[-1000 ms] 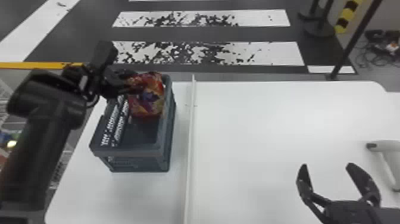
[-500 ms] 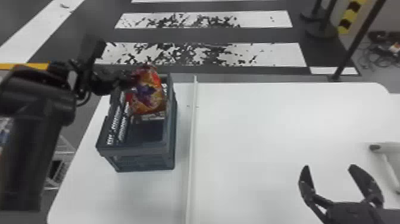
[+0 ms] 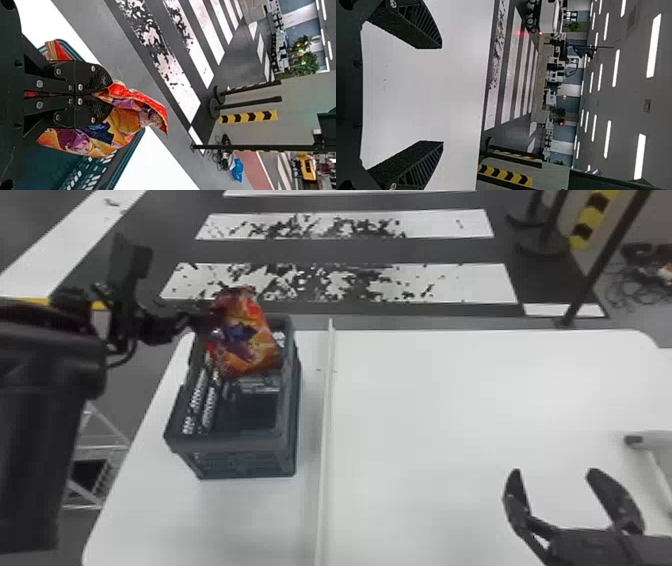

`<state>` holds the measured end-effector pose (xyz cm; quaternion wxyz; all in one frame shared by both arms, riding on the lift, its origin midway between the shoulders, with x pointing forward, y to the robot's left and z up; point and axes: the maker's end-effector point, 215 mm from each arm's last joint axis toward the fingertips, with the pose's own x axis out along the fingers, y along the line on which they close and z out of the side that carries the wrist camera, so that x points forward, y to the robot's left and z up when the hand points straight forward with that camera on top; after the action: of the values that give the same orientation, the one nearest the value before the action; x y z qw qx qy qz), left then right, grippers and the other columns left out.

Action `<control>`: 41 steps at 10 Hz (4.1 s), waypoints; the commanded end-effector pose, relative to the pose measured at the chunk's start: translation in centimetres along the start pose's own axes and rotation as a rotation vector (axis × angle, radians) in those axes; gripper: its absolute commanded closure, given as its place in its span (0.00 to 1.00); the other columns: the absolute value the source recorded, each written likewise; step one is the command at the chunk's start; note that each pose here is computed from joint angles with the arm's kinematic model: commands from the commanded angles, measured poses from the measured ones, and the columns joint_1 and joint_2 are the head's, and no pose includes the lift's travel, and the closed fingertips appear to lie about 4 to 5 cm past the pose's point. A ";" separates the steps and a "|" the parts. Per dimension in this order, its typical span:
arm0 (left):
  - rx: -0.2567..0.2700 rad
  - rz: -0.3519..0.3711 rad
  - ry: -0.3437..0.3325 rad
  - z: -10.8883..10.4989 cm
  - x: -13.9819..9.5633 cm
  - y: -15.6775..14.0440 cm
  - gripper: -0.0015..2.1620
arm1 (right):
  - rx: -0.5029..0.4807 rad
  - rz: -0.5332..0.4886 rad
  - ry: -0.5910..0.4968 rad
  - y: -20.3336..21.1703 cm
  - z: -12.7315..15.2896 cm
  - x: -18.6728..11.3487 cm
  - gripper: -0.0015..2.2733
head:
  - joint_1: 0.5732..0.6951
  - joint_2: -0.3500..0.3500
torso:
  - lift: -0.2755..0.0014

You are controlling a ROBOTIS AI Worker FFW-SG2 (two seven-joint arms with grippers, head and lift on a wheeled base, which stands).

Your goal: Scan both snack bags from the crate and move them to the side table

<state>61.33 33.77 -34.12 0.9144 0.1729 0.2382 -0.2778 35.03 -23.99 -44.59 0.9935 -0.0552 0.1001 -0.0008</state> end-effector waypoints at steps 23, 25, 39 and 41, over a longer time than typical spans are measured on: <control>-0.558 -0.167 -0.340 11.8 6.2 -24.4 0.99 | 0.004 -0.027 0.012 -0.6 0.1 -0.3 0.03 | 1.00 0.28 | 0.72; -0.512 -0.200 -0.309 10.8 8.8 -29.2 0.99 | 0.003 -0.047 0.015 -1.2 0.0 -0.4 0.03 | 1.00 0.19 | 0.72; -0.315 -0.243 -0.246 5.6 13.5 -40.5 0.02 | 0.077 -0.143 -0.050 -3.5 1.7 -0.8 0.03 | 1.00 0.00 | 0.72; -0.259 -0.159 -0.295 7.8 11.5 -38.7 0.03 | 0.076 -0.142 -0.048 -3.5 1.6 -0.8 0.03 | 1.00 0.00 | 0.72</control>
<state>49.73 -5.09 -41.90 0.9270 -0.0155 0.1592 -0.3393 34.60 -27.24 -42.47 0.9944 -0.0241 0.0715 -0.0738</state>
